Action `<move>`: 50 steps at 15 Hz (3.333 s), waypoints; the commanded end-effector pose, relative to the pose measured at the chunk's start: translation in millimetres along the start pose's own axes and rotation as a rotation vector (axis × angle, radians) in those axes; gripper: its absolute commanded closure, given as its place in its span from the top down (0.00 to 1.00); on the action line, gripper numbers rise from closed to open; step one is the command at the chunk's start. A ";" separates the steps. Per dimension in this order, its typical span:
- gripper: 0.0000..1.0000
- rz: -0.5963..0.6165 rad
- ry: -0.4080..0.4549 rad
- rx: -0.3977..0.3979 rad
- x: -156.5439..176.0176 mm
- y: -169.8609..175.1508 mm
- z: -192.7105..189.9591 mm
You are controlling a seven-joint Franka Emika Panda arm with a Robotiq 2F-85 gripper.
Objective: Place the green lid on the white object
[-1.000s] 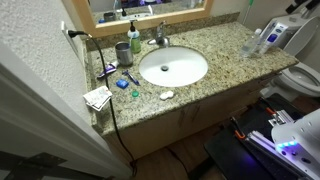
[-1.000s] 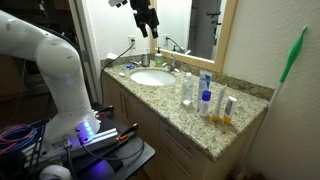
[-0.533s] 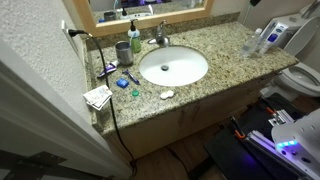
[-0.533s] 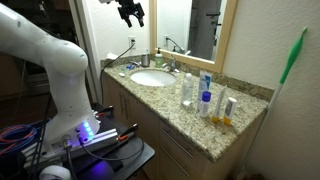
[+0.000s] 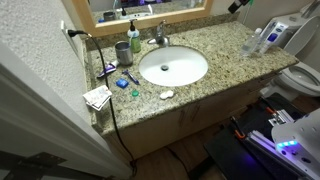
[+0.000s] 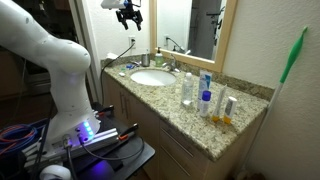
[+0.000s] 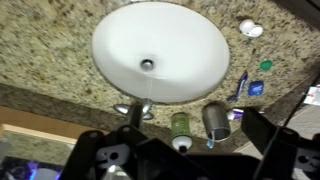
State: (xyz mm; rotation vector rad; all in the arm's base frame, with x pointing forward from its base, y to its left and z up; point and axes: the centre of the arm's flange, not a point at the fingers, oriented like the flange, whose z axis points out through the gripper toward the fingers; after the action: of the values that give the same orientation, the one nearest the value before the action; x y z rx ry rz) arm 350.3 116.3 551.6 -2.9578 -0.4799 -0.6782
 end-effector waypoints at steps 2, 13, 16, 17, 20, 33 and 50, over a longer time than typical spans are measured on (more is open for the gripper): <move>1.00 -0.214 -0.037 0.124 70.9 -60.2 65.9; 1.00 -0.447 -0.187 0.324 75.3 -120.2 166.5; 1.00 -0.448 -0.212 0.315 54.3 -127.0 165.5; 1.00 -0.467 -0.230 0.328 54.3 -134.6 177.3; 1.00 -0.479 -0.240 0.336 58.1 -139.8 186.7; 1.00 -0.679 -0.342 0.316 84.9 -210.6 263.0; 1.00 -0.786 -0.229 0.261 87.4 -276.3 362.7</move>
State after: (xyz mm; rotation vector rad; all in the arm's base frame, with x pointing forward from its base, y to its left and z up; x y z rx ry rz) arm 477.4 445.9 274.3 -2.5281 -1.6590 -0.2229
